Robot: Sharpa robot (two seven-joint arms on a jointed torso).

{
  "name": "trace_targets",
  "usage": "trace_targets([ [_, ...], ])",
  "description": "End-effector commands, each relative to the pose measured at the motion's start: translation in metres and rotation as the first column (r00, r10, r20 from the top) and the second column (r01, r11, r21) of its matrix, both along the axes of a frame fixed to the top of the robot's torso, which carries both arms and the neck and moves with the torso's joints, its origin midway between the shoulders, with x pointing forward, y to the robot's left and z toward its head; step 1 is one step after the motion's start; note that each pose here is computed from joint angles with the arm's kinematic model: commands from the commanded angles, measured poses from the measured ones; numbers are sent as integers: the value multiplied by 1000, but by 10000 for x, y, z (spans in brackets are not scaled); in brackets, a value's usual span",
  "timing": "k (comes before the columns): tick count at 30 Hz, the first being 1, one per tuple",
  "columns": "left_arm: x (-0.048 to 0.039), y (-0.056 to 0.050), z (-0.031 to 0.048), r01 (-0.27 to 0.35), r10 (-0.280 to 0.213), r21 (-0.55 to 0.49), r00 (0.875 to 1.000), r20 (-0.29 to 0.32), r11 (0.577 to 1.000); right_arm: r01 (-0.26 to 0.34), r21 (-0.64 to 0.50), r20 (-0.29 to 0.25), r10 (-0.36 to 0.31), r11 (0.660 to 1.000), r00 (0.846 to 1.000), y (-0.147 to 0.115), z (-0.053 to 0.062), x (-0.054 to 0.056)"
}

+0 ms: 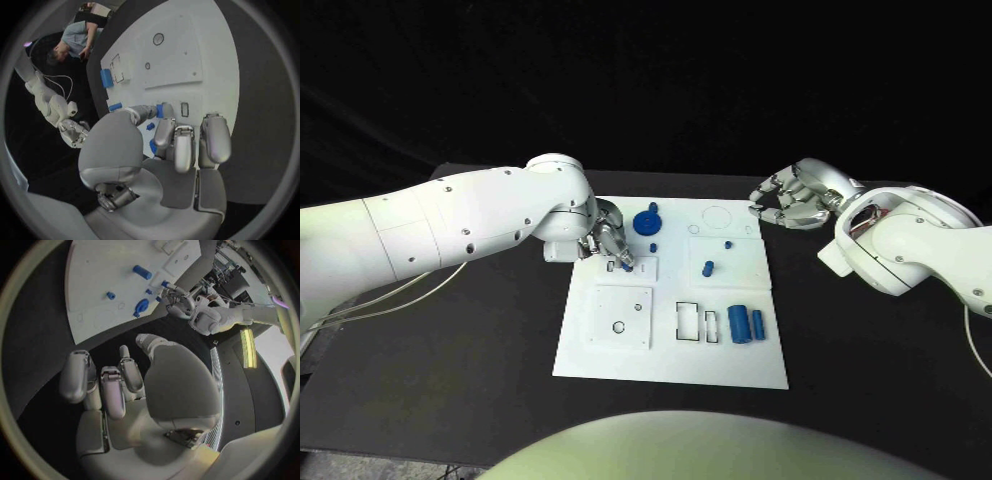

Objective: Assemble the parts on the task board

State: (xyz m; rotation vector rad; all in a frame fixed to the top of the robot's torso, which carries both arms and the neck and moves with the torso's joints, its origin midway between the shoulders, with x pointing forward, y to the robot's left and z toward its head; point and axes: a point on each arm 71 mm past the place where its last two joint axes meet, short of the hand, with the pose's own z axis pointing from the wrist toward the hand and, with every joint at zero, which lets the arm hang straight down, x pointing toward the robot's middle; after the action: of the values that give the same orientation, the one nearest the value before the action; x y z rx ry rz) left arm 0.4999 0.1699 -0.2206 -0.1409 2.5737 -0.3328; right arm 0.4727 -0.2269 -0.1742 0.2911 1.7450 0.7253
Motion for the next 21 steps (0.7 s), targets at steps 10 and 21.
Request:
trace_targets([
  [10, -20, -23, -12, 18, -18, -1, 1000, -23, 1000, -12, -5, -7, 12, 1000, 1000, 13, -12, -7],
  [21, -23, -31, -15, 19, -19, -4, 999, -27, 1000, -12, -5, -7, 12, 1000, 1000, 14, -13, -7],
])
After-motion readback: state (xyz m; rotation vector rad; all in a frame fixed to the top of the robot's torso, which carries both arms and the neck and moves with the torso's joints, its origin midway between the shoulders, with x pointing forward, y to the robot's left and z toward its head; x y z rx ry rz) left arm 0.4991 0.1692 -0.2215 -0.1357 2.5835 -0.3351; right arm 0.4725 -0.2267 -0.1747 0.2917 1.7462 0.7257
